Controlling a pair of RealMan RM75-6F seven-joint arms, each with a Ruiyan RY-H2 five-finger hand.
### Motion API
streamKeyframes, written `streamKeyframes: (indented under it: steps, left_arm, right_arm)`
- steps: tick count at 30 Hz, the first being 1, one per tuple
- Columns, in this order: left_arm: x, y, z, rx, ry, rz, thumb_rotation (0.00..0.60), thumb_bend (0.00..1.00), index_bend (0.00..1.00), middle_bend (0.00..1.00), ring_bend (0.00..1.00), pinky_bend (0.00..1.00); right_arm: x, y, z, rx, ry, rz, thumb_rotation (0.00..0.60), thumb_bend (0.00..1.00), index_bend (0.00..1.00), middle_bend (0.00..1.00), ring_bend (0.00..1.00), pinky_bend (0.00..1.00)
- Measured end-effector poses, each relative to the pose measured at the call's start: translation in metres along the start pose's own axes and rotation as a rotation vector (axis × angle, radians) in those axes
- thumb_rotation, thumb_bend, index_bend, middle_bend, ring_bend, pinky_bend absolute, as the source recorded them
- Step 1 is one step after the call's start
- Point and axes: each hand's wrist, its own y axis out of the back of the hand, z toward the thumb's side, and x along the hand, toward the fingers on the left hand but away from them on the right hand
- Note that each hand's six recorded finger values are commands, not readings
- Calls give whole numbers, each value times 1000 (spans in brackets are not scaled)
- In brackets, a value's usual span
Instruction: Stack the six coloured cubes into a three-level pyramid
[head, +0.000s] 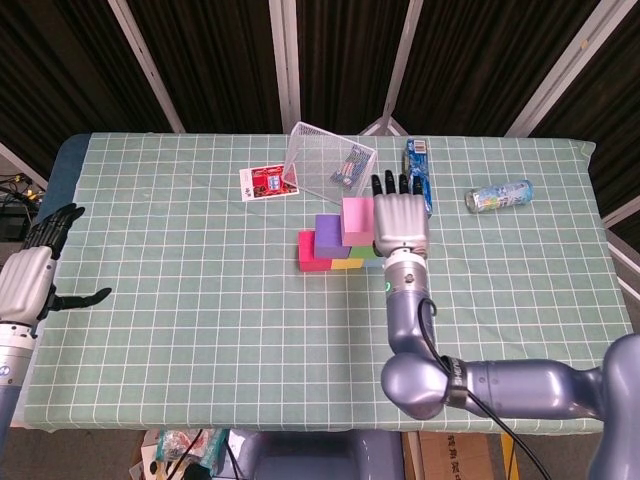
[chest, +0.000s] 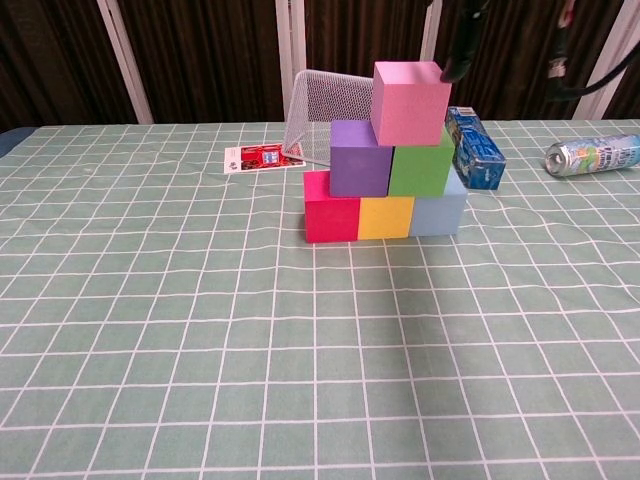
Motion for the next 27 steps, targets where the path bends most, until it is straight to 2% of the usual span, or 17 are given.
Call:
streamKeyframes:
  steps: [5,9,15,19,27]
  left_arm:
    - [1,0,-3,18,8,12,600,124,0,0,0,38]
    - [0,-5,-5,37,12,12,600,124,0,0,0,37]
    - [-1,-15,-6,70,10,14,600,124,0,0,0,34]
    - [0,-19,-11,79,19,33,600,124,0,0,0,34]
    - [-1,-23,-28,86,57,56,600,124,0,0,0,34]
  right_arm:
    - [12,10,-58,-32,-51,-97,600,301,0,0,0,0]
    - [26,2,-119,-81,-116,-148,600,301,0,0,0,0]
    - [52,-25,-194,-168,-197,-155,600,302,0,0,0,0]
    - [67,-45,-229,-200,-220,-145,600,301,0,0,0,0]
    - [84,-86,-275,-204,-251,-134,600,301,0,0,0,0]
